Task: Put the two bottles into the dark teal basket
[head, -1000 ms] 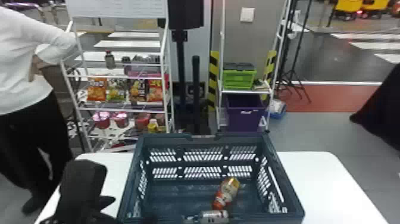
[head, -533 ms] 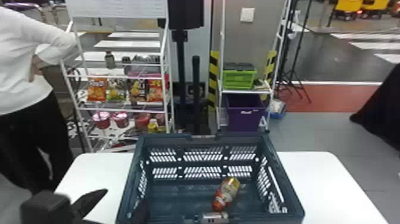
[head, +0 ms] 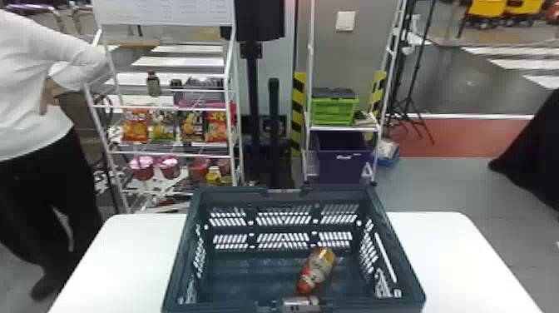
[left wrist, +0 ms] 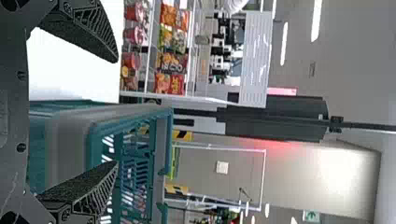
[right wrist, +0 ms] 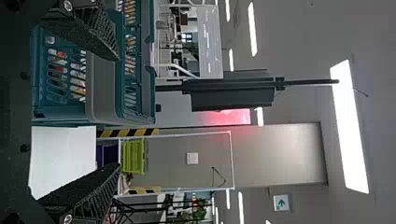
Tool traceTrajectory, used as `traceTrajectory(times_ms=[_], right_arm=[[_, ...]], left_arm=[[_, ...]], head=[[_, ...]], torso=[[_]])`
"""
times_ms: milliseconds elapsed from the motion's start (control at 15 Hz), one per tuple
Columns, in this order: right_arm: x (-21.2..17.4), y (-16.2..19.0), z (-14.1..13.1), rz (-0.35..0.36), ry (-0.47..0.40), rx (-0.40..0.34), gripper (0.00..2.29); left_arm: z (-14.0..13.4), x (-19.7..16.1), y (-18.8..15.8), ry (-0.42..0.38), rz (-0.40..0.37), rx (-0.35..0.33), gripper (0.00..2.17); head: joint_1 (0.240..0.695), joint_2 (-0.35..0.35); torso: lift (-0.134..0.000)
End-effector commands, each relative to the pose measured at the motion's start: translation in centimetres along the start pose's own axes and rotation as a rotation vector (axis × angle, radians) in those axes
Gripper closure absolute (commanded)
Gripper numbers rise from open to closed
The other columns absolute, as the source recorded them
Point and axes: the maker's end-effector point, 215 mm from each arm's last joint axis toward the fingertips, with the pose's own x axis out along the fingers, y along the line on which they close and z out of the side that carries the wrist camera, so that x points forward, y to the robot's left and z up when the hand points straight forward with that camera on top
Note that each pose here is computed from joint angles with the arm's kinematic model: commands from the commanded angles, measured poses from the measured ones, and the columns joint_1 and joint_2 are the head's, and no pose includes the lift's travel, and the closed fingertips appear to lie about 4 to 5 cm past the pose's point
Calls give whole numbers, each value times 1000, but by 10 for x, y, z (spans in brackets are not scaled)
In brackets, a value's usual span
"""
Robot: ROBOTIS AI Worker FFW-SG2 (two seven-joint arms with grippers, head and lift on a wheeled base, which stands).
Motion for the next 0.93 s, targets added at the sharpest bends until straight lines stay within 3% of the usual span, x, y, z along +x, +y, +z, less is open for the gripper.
traceTrajectory(times_ms=[0,200,467,867], right_arm=[[4,4,1,9,9,4,73],[8,12,-1,25,37,18,73],[10,17,-15,33,98,38,73],[9,18,-16,31,104,41,73]], left_arm=[[-20,-16,-5,10,12,15,113],[-38,-30,-9,2,49,0,110],[-39,-36,-9,-24,83,12,93],[-44,-35,-8,-5,96,15,93]], head=[[499,0],[499,0],[499,0],[499,0]], torso=[[0],[0],[0],[0]])
